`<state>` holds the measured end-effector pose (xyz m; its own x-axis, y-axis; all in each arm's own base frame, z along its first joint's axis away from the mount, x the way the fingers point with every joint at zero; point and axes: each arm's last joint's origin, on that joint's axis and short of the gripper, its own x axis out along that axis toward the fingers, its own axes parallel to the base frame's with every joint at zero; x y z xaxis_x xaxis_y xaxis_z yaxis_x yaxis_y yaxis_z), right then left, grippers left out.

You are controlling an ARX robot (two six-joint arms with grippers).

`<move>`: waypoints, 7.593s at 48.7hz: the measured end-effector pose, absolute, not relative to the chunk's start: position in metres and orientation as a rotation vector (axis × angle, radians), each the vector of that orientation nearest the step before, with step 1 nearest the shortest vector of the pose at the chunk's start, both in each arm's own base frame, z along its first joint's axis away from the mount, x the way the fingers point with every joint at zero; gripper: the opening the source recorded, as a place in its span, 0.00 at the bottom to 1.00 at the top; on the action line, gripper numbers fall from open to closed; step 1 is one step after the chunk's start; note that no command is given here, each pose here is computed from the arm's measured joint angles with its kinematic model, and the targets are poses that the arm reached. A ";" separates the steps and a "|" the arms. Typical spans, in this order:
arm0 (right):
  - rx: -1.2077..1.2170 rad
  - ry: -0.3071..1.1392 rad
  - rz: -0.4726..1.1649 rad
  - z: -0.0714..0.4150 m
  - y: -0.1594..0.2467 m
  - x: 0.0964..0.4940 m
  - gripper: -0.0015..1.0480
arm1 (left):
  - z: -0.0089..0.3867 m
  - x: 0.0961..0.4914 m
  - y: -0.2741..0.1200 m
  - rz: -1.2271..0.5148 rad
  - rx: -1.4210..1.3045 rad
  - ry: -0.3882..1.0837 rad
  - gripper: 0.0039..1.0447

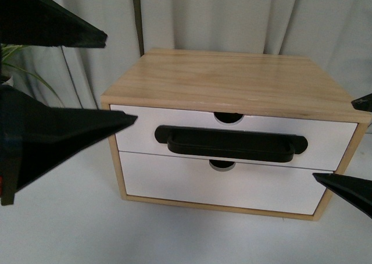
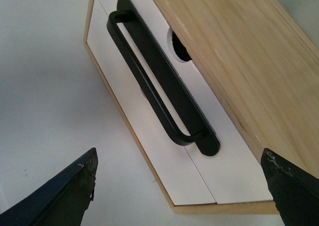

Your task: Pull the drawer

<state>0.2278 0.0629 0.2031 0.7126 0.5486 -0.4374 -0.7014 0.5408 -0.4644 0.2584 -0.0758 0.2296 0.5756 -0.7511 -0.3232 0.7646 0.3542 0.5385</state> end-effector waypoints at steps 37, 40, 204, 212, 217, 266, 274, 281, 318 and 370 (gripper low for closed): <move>-0.847 0.310 0.911 0.181 0.096 0.258 0.91 | 0.210 0.285 -0.127 -1.143 1.006 0.140 0.95; -0.860 0.308 0.918 0.181 0.098 0.260 0.91 | 0.208 0.288 -0.129 -1.143 1.022 0.149 0.95; -0.935 0.450 1.033 0.148 0.121 0.305 0.91 | 0.168 0.323 -0.157 -1.218 1.339 0.314 0.95; -0.945 0.460 1.045 0.151 0.120 0.301 0.91 | 0.167 0.318 -0.157 -1.225 1.342 0.312 0.95; -0.948 0.455 1.060 0.151 0.120 0.296 0.91 | 0.166 0.310 -0.155 -1.230 1.358 0.298 0.95; -0.906 0.397 1.157 0.161 0.121 0.239 0.91 | 0.161 0.243 -0.136 -1.310 1.410 0.171 0.95; -0.838 0.346 1.126 0.175 0.114 0.240 0.91 | 0.170 0.241 -0.135 -1.292 1.328 0.069 0.95; -0.805 0.305 1.100 0.186 0.108 0.236 0.91 | 0.190 0.239 -0.132 -1.244 1.261 -0.017 0.95; -0.445 0.041 0.555 0.213 0.048 0.203 0.91 | 0.206 0.177 -0.049 -0.646 0.878 -0.195 0.95; -0.068 0.012 0.134 0.180 0.030 0.123 0.86 | 0.174 0.116 -0.029 -0.029 0.067 0.049 0.85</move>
<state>0.1227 0.0302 0.1803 0.9909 0.1335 -0.0168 -0.1343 0.9887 -0.0673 0.1156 -0.0290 0.1743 0.9984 -0.0271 -0.0503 0.0304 0.9974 0.0660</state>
